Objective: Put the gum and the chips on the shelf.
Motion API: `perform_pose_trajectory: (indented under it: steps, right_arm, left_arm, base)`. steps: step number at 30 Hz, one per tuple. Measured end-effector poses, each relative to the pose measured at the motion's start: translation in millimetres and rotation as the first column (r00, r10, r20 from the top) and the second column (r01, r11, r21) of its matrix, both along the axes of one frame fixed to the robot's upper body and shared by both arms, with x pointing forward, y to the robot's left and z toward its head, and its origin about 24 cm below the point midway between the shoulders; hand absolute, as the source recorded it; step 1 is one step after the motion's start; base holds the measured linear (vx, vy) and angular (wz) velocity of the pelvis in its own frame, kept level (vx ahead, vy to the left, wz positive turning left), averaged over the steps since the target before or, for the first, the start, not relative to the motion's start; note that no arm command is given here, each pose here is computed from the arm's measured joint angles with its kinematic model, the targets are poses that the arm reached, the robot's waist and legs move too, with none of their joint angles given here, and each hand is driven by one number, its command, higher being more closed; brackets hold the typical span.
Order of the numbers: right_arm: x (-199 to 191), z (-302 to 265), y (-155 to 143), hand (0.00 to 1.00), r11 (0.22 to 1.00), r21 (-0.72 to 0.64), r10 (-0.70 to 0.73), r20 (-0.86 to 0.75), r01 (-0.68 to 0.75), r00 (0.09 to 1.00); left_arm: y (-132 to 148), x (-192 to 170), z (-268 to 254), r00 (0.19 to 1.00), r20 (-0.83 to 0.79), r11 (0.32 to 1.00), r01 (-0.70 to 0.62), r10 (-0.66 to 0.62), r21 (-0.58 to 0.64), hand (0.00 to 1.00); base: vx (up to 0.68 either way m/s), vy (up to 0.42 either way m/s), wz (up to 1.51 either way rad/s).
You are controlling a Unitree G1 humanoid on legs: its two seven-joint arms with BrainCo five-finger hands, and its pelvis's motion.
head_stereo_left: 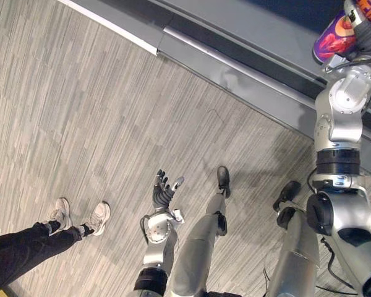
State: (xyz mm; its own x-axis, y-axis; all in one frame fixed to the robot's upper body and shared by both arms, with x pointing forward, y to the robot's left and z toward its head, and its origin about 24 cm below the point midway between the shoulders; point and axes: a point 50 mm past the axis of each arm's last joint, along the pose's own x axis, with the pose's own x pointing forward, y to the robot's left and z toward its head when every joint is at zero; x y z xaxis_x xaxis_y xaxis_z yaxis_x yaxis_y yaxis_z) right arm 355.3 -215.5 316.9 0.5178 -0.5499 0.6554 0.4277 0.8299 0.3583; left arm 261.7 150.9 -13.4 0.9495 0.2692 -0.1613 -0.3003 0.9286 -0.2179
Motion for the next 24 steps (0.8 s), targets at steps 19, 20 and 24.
perform_pose_trajectory:
  steps: [19,20,24]
  right_arm:
    - [9.8,-31.1,17.7,0.0,0.997,-0.001,0.076,-0.094,-0.077,0.993]
    - [10.4,-33.3,20.1,0.0,0.997,-0.007,0.082,-0.102,-0.083,0.991]
    - [13.4,-49.1,32.5,0.0,0.993,0.006,0.119,-0.143,-0.119,0.983]
  left_arm:
    - [0.1,-0.3,-0.3,1.0,0.0,1.0,0.003,-0.003,-0.002,0.0]
    - [0.1,-0.4,-0.3,1.0,0.0,1.0,0.002,-0.002,-0.003,0.0]
    - [0.8,-0.5,-0.5,1.0,-0.001,1.0,-0.001,0.001,-0.004,0.0]
  base:
    - [0.0,-0.014,-0.02]
    - [-0.01,-0.037,-0.08]
    - [-0.02,-0.039,-0.1]
